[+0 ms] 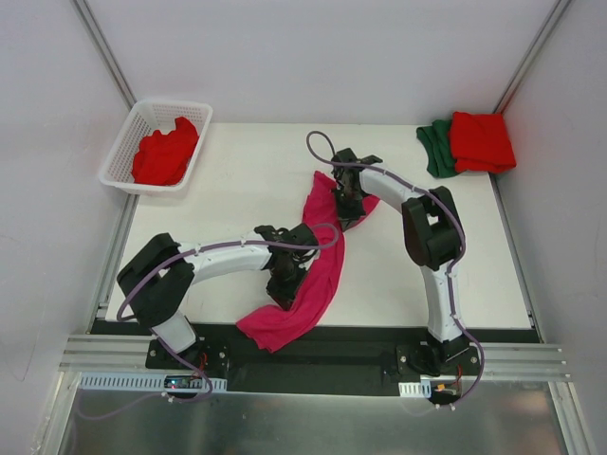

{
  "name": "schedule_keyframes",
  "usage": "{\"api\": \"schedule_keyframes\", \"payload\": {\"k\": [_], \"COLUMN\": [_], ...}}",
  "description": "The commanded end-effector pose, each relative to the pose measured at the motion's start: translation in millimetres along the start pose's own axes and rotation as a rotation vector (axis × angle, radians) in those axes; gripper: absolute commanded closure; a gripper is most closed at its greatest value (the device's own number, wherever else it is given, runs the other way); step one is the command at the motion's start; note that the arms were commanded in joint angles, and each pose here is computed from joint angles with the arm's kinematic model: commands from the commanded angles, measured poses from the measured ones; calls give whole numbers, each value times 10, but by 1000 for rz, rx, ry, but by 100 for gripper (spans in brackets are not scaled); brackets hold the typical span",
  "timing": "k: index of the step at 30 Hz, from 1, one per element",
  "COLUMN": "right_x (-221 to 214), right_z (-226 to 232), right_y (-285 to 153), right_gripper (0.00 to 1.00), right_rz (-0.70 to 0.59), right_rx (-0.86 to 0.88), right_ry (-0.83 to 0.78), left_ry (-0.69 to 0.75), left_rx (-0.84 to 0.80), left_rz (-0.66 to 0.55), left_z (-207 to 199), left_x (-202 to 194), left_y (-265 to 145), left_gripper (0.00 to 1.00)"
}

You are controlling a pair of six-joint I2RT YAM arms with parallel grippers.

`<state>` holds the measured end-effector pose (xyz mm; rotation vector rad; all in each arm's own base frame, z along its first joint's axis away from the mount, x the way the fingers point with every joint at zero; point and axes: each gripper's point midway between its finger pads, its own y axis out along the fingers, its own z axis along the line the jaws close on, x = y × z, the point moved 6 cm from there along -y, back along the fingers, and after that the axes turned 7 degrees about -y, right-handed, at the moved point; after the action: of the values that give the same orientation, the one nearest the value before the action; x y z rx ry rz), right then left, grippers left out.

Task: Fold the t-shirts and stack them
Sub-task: Rotate the tshirt 90 degrees

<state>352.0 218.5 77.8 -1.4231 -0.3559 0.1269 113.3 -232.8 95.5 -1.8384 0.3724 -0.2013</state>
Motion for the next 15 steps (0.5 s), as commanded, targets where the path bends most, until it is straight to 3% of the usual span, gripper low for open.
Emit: {"api": "schedule_keyframes", "payload": {"k": [1, 11, 15], "right_x": [70, 212, 189], "right_z": [30, 39, -244], "right_y": [47, -58, -407], "right_gripper": [99, 99, 99], "right_rz": [12, -24, -147], "right_rx": [26, 33, -180], "right_ry": [-20, -21, 28], "left_ry": [22, 64, 81], "left_rx": [-47, -34, 24], "left_rz": [-12, -19, -88], "left_z": [-222, -315, -233], "left_x": [44, 69, 75], "left_y": [-150, -128, -259], "left_gripper": [100, 100, 100]}}
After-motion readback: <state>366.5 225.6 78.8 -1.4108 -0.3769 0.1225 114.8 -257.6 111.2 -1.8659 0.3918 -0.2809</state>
